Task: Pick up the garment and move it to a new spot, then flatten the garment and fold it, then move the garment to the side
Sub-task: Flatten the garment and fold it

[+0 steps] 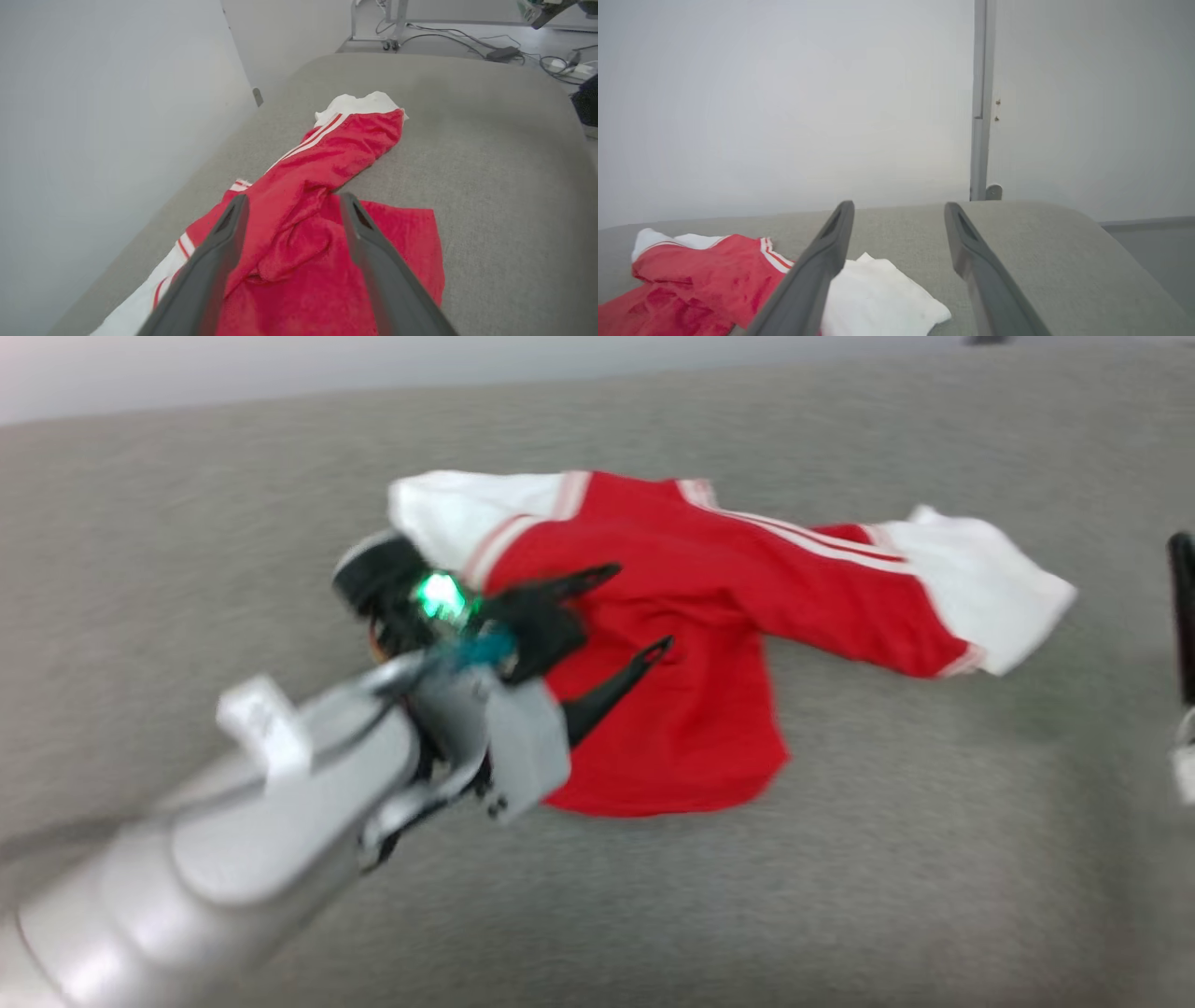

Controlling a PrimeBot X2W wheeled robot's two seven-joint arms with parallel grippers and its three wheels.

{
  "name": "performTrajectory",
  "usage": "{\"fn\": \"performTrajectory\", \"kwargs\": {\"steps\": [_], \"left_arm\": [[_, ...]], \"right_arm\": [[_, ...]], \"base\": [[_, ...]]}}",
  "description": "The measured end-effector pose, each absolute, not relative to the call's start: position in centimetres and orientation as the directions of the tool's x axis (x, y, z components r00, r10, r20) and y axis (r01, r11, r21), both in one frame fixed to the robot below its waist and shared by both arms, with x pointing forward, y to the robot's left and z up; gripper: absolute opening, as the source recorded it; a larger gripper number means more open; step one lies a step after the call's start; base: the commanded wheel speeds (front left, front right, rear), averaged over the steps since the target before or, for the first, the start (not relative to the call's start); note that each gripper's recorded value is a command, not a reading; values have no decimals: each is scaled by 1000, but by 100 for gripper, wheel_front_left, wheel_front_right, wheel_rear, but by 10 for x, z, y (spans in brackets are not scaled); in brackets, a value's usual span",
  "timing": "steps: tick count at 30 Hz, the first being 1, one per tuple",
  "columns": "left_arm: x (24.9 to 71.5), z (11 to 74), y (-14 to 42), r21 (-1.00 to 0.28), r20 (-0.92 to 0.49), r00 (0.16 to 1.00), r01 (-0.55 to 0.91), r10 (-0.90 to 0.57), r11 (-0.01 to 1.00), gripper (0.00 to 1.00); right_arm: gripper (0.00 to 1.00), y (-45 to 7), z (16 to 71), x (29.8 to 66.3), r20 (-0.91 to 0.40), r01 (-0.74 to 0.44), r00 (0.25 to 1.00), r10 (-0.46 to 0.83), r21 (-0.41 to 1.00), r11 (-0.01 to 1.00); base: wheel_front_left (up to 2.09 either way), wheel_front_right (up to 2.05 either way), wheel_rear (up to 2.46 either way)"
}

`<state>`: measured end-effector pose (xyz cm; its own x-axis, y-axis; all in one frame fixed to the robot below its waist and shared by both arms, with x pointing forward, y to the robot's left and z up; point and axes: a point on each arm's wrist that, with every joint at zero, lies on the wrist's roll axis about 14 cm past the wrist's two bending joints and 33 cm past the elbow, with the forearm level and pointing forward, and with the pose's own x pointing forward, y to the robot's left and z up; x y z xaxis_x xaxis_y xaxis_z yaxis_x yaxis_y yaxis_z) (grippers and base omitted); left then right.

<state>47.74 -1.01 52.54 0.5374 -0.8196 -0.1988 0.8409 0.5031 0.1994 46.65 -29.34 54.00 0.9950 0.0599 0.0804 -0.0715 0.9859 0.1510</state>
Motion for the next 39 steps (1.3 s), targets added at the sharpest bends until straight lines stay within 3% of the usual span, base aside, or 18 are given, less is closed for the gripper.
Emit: {"fn": "performTrajectory", "kwargs": {"steps": [5, 10, 16, 22, 29, 34, 35, 38, 39], "left_arm": [[486, 522, -65, 115, -329, 370, 929, -869, 352, 100], [503, 530, -113, 66, -380, 286, 957, -880, 283, 100], [496, 488, -144, -39, -563, 144, 979, -814, 200, 100], [512, 470, -161, -46, -650, 99, 985, -753, 169, 100], [532, 455, -178, 23, -671, 128, 988, -730, 151, 100], [526, 439, -183, 4, -706, 89, 993, -702, 122, 100], [526, 437, -183, 4, -711, 85, 993, -698, 118, 95], [525, 435, -181, 2, -715, 81, 994, -694, 114, 1], [525, 435, -180, 1, -714, 80, 994, -695, 113, 0]], "right_arm": [[100, -298, 547, 426, 157, 21, 986, -54, 207, 978], [100, -302, 541, 404, 151, 88, 980, -127, 241, 967], [100, -303, 526, 390, 103, 148, 978, -181, 266, 953], [100, -306, 516, 384, 58, 188, 976, -209, 250, 950], [100, -307, 508, 382, 24, 213, 974, -225, 232, 949], [100, -308, 503, 380, 3, 228, 972, -235, 221, 948], [100, -308, 503, 380, 0, 230, 972, -236, 218, 948], [100, -308, 502, 380, -2, 230, 972, -235, 214, 950], [100, -308, 502, 380, -2, 228, 972, -233, 215, 950]], "base": [[0, 0, 0], [0, 0, 0], [0, 0, 0], [0, 0, 0], [0, 0, 0], [0, 0, 0], [0, 0, 0], [0, 0, 0], [0, 0, 0]]}}
